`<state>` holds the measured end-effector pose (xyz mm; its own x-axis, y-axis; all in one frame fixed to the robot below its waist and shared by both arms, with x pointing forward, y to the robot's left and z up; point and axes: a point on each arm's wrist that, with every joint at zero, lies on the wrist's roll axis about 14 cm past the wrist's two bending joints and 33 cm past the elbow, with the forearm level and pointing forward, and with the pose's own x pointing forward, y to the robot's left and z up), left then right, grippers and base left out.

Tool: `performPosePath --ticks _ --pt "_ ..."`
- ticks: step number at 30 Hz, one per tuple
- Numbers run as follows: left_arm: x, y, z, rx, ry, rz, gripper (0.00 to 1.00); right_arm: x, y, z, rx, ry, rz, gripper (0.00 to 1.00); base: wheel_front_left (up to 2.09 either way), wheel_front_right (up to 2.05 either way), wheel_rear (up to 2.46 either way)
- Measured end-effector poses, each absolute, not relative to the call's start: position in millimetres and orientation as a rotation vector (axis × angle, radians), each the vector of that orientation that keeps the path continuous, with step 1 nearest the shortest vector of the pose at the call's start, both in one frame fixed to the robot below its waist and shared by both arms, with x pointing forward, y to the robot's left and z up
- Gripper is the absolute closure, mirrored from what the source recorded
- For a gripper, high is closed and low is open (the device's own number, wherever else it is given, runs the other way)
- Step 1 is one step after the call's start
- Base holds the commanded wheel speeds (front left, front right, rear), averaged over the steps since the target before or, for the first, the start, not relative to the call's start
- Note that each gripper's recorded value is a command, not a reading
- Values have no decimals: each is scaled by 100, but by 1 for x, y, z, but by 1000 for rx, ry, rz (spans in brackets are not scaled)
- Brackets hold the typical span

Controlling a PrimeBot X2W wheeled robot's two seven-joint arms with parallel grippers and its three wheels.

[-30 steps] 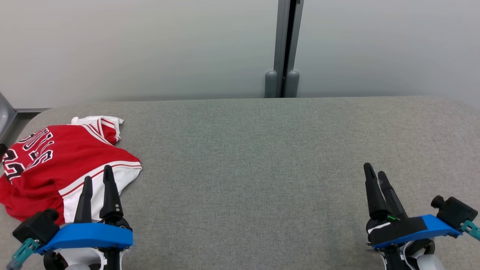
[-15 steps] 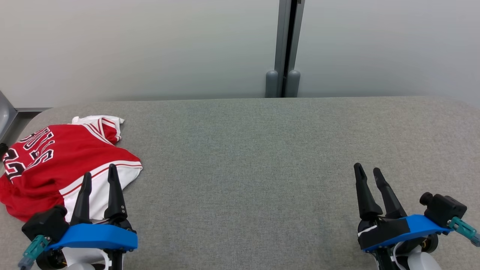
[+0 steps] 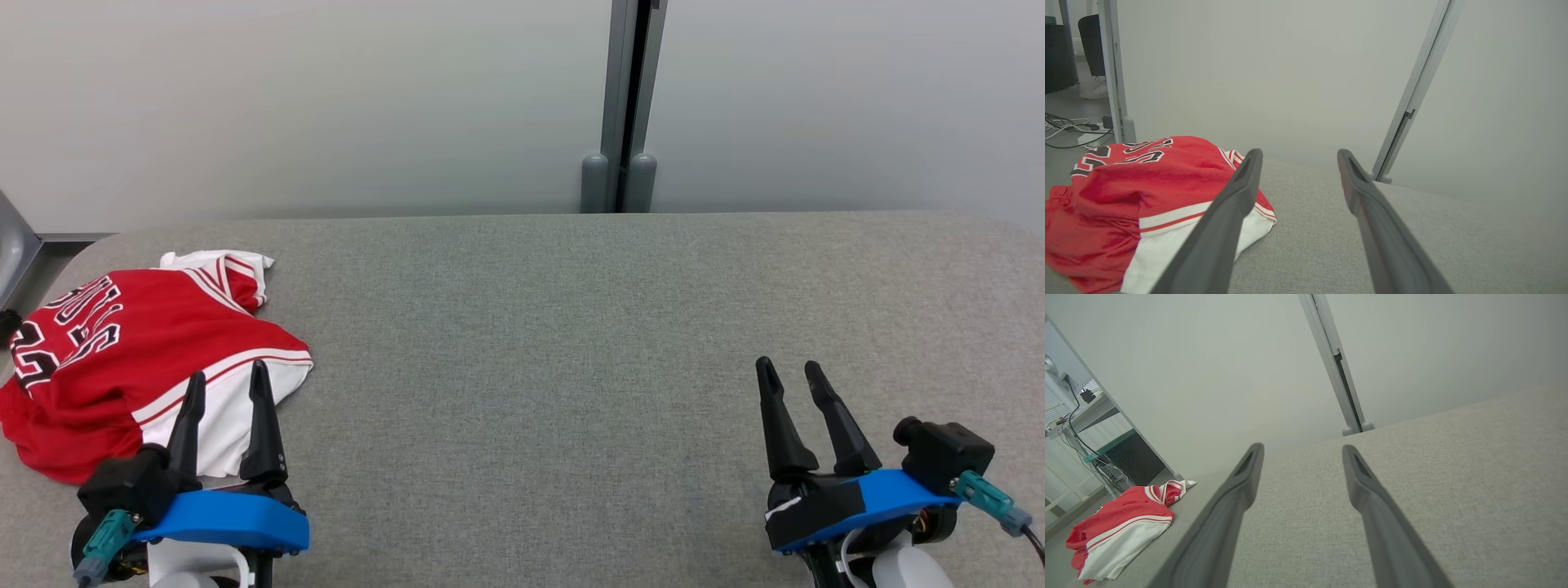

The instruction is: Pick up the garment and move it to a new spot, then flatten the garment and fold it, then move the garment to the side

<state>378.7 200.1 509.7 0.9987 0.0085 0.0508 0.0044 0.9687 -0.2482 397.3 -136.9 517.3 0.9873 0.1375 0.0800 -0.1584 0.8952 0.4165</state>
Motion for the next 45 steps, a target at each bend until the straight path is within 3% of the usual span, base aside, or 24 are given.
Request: performPosePath --ticks 35,45 --pt "375 201 507 15 -70 -9 0 399 -124 513 189 -73 211 0 0 0 0" --pt "374 201 505 39 -64 -8 0 400 -139 511 169 -77 168 0 0 0 0"
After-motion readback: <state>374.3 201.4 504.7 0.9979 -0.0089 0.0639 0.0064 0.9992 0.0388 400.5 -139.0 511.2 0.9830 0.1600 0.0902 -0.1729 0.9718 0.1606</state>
